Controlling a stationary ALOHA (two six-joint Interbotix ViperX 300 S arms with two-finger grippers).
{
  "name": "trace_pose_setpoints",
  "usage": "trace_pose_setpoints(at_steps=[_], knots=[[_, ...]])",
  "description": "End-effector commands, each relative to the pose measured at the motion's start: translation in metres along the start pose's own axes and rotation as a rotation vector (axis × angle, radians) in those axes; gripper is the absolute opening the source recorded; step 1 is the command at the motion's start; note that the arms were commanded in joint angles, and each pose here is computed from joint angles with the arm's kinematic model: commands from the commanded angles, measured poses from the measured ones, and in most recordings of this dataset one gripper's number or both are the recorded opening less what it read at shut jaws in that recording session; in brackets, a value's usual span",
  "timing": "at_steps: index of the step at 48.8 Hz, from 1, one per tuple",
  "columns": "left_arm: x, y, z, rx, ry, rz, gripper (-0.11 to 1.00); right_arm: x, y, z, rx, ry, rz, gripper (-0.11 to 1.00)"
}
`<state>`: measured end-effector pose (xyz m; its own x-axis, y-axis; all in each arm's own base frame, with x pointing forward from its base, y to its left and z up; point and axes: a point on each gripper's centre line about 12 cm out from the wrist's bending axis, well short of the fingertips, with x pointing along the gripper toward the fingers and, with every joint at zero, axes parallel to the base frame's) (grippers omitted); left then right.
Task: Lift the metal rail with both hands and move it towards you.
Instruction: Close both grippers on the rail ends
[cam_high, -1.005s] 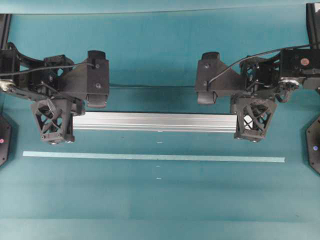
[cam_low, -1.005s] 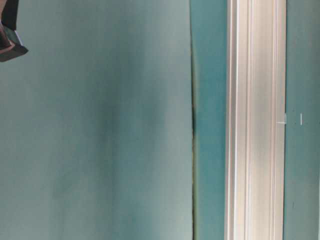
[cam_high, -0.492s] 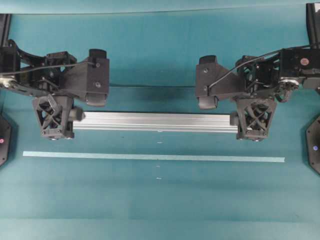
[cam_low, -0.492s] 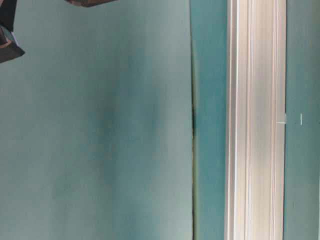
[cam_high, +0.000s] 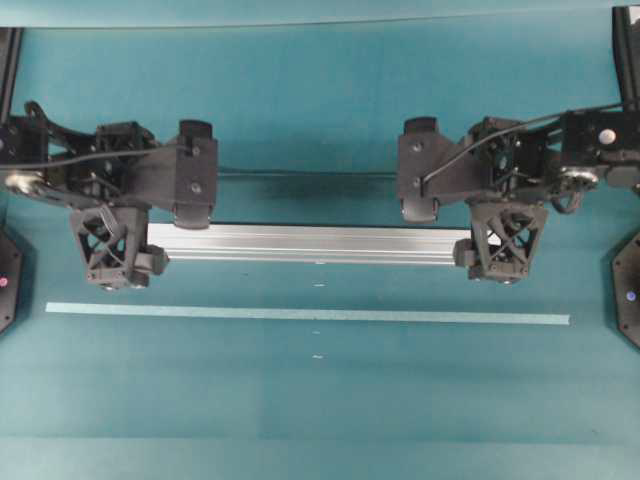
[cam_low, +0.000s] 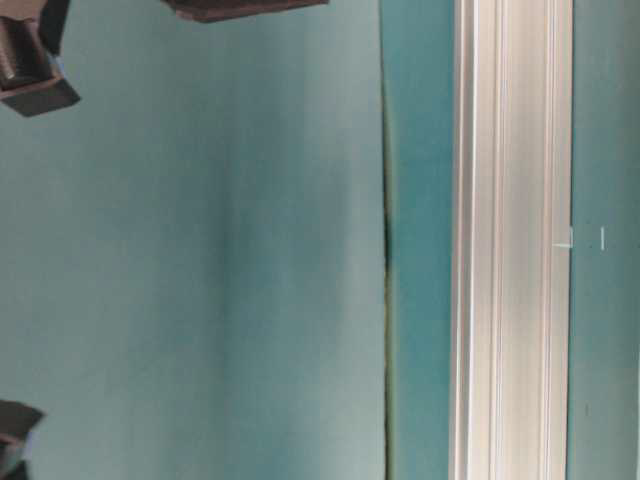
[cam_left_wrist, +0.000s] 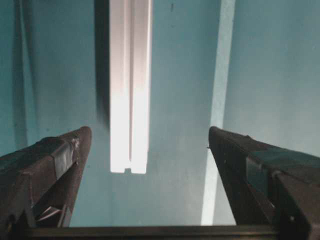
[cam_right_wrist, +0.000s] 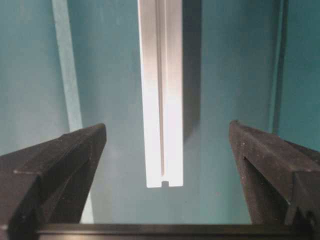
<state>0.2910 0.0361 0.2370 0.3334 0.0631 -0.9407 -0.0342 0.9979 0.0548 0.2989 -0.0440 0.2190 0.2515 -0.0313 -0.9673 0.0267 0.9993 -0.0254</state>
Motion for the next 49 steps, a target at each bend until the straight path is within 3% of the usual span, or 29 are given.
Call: trace_pose_setpoints(at_steps=[1,16,49], knots=[[0.006,0.003,-0.001,-0.008,-0.008,0.006,0.99,0.006,0.000,0.001,0.001,-0.020,-0.004,1.00],[0.040,0.018,-0.002,-0.044,-0.018,0.023,0.99,0.033,-0.004,-0.010,0.017,-0.060,-0.013,1.00],[0.101,0.018,-0.012,-0.033,-0.014,0.019,0.99,0.093,-0.003,-0.030,0.028,-0.044,-0.007,1.00]])
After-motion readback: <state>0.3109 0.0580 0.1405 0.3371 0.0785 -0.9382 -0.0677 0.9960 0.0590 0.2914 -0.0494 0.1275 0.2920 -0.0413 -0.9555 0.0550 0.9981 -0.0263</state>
